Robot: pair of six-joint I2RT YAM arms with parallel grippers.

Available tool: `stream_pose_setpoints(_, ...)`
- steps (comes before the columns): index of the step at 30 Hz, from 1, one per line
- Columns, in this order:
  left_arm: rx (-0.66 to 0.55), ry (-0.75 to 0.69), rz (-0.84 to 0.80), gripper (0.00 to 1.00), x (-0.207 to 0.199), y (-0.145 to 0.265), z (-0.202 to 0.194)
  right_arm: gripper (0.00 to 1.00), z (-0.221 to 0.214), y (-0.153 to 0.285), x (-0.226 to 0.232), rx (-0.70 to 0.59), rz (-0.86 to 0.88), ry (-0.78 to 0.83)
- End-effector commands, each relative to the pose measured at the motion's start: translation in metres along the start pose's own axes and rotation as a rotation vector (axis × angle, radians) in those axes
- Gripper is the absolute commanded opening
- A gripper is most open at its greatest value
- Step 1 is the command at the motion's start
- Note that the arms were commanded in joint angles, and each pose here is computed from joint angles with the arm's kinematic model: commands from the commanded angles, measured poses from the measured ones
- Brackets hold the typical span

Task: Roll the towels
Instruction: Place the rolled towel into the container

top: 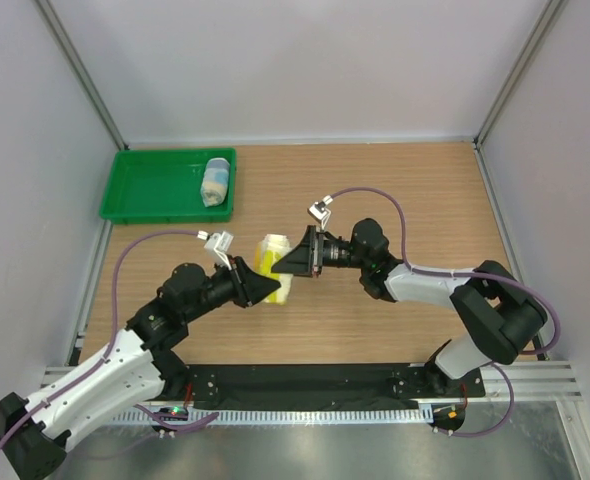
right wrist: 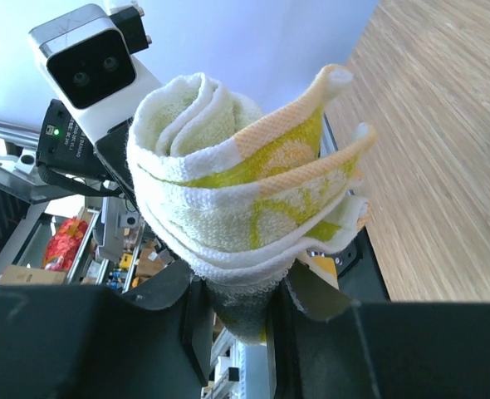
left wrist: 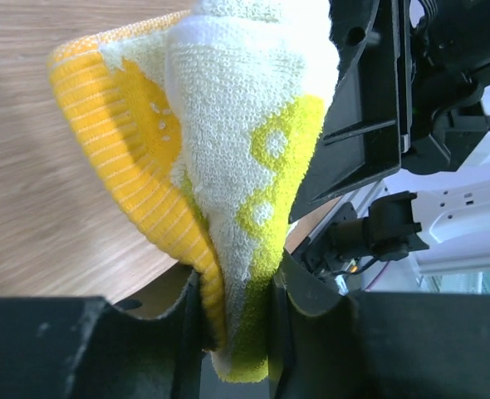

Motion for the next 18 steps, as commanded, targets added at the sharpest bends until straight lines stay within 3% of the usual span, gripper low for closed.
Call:
stream_pose_setpoints(1,0.025,-0.018,0.105,0.22,0.012,0.005,-0.004,0.24,-0.005,0.0,0.034,0.069,0.125,0.088)
stream_pose_setpoints(3,0.023,-0.028,0.152,0.2,0.015,0.009,0.0,0.24,-0.004,0.001,0.027,0.059,0.077,0.101)
stream_pose_setpoints(4,0.026,-0.034,0.167,0.14,0.015,0.01,0.001,0.24,-0.003,0.001,0.024,0.054,0.054,0.104)
stream_pose_setpoints(5,0.054,-0.037,0.195,0.03,0.019,0.012,-0.002,0.32,-0.002,0.001,0.023,0.04,0.037,0.106)
stream_pose_setpoints(6,0.053,-0.044,0.209,0.01,0.019,0.013,0.0,0.36,-0.001,0.001,0.017,0.035,-0.004,0.081)
stream_pose_setpoints(7,0.053,-0.048,0.207,0.01,0.017,0.014,0.003,0.41,0.001,0.002,0.016,0.025,-0.021,0.089)
stream_pose_setpoints(9,0.04,-0.054,0.233,0.01,0.019,0.015,0.007,0.62,0.008,0.004,0.021,-0.016,-0.039,0.135)
stream_pose_setpoints(11,0.025,-0.063,0.225,0.0,0.016,0.016,0.014,0.69,0.014,0.009,0.01,-0.055,-0.148,0.131)
stream_pose_setpoints(12,0.029,-0.067,0.23,0.01,0.016,0.016,0.016,0.73,0.025,0.01,0.011,-0.134,-0.205,0.137)
stream_pose_setpoints(13,0.031,-0.069,0.244,0.01,0.018,0.016,0.019,0.74,0.03,0.021,0.001,-0.17,-0.298,0.087)
stream_pose_setpoints(18,0.005,-0.081,0.267,0.01,0.022,0.016,0.053,0.74,0.038,0.049,-0.022,-0.294,-0.428,0.021)
Point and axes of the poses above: each gripper's point midway between its finger pads, its own y axis back along the fingers, its own x axis along the line the jaws close on, z = x × y, the point moved 8 cm from there along y, back along the fingers, and after that the axes turned 15 degrees about -y, right-handed, at the moved point
